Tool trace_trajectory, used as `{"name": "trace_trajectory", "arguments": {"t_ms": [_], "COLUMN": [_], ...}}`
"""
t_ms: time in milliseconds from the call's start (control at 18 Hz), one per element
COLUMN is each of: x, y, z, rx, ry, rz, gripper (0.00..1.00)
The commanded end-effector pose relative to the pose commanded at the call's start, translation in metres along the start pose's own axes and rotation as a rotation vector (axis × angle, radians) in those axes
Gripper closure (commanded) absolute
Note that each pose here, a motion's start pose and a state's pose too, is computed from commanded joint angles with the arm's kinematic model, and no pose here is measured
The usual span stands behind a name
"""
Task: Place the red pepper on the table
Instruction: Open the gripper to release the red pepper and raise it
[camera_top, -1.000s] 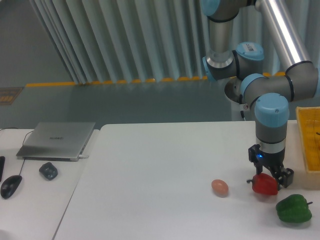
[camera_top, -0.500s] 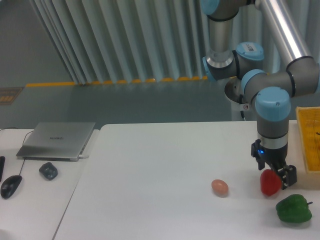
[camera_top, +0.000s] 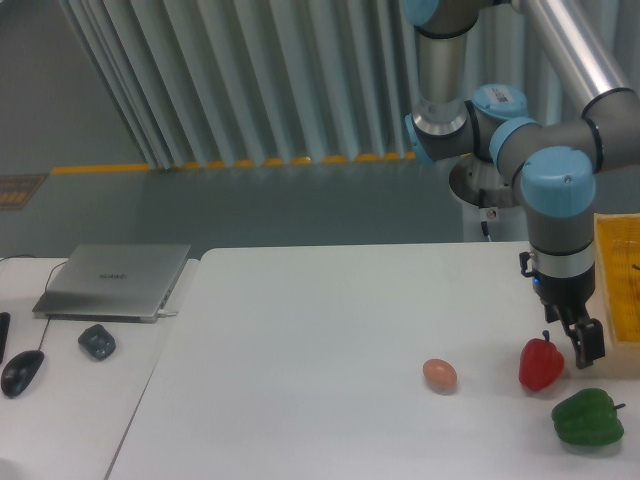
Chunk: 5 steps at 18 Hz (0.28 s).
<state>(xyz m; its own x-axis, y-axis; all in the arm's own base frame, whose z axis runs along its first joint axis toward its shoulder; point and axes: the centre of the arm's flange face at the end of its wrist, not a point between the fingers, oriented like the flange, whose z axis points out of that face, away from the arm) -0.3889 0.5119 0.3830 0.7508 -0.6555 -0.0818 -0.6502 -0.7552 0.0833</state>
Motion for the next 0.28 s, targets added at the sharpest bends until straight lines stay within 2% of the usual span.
{"name": "trace_trajectory", "arguments": {"t_ms": [278], "x": [0.0016], "y": [0.0199], "z": [-0.0006], "rx": [0.002], "ry": [0.015], "rz": [0.009], "gripper": [0.0]}}
